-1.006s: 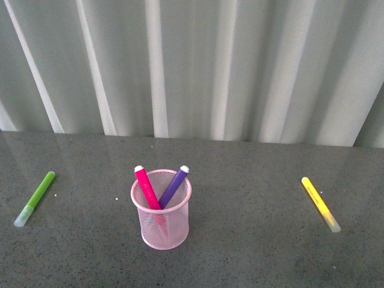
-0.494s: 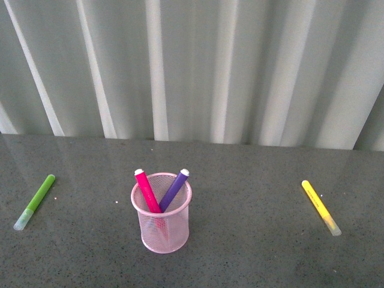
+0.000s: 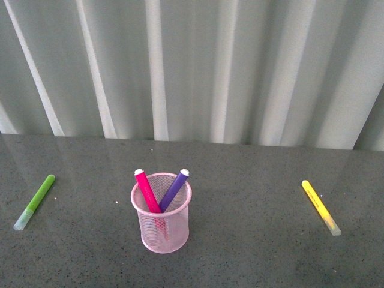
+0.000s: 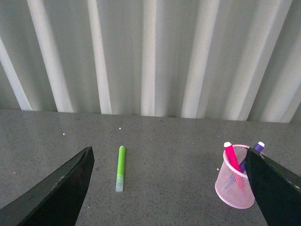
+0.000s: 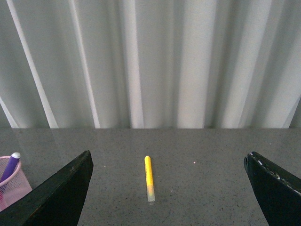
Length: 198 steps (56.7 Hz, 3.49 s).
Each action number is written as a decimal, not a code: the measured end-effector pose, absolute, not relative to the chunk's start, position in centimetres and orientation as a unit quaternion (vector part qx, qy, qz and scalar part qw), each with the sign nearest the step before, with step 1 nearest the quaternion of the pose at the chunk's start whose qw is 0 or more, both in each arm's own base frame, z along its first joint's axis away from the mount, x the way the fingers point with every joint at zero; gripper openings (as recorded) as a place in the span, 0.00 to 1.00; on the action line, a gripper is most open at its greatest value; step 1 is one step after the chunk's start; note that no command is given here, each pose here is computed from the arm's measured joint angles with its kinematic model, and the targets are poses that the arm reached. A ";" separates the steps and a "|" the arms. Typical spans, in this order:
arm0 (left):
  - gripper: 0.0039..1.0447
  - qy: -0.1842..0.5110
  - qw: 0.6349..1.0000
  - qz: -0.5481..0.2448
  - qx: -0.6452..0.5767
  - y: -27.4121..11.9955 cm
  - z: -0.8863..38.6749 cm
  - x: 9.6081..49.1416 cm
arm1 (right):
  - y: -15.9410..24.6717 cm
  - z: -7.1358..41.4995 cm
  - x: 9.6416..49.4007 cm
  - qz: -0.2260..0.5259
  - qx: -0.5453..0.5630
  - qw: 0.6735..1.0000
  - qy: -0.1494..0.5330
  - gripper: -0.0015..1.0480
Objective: Insert purple and pink pens into pink cup
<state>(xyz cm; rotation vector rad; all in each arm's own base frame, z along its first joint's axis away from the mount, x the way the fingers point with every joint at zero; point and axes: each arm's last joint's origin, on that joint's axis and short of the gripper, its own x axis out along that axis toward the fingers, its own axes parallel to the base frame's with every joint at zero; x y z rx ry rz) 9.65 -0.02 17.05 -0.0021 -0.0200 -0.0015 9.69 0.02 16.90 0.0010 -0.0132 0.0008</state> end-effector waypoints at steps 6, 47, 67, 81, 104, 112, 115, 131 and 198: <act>0.94 -0.010 1.000 -0.001 -0.001 0.0 17.1 9.6 | 0.0 16.9 9.7 0.000 0.000 1.000 -0.007 0.93; 0.94 -0.010 1.000 -0.001 -0.001 0.0 17.1 9.6 | 0.0 16.9 9.7 0.000 0.000 1.000 -0.007 0.93; 0.94 -0.010 1.000 -0.001 -0.001 0.0 17.1 9.6 | 0.0 16.9 9.7 0.000 0.000 1.000 -0.007 0.93; 0.94 -0.010 1.000 -0.001 -0.001 0.0 17.1 9.6 | 0.0 16.9 9.7 0.000 0.000 1.000 -0.007 0.93; 0.94 -0.010 1.000 -0.001 -0.001 0.0 17.1 9.6 | 0.0 16.9 9.7 0.000 0.000 1.000 -0.007 0.93; 0.94 -0.010 1.000 -0.001 -0.001 0.0 17.1 9.6 | 0.0 16.9 9.7 0.000 0.000 1.000 -0.007 0.93; 0.94 -0.010 1.000 -0.001 -0.001 0.0 17.1 9.6 | 0.0 16.9 9.7 0.000 0.000 1.000 -0.007 0.93; 0.94 -0.010 1.000 -0.001 -0.001 0.0 17.1 9.6 | 0.0 16.9 9.7 0.000 0.000 1.000 -0.007 0.93; 0.94 -0.010 1.000 -0.001 -0.001 0.0 17.1 9.6 | 0.0 16.9 9.7 0.000 0.000 1.000 -0.007 0.93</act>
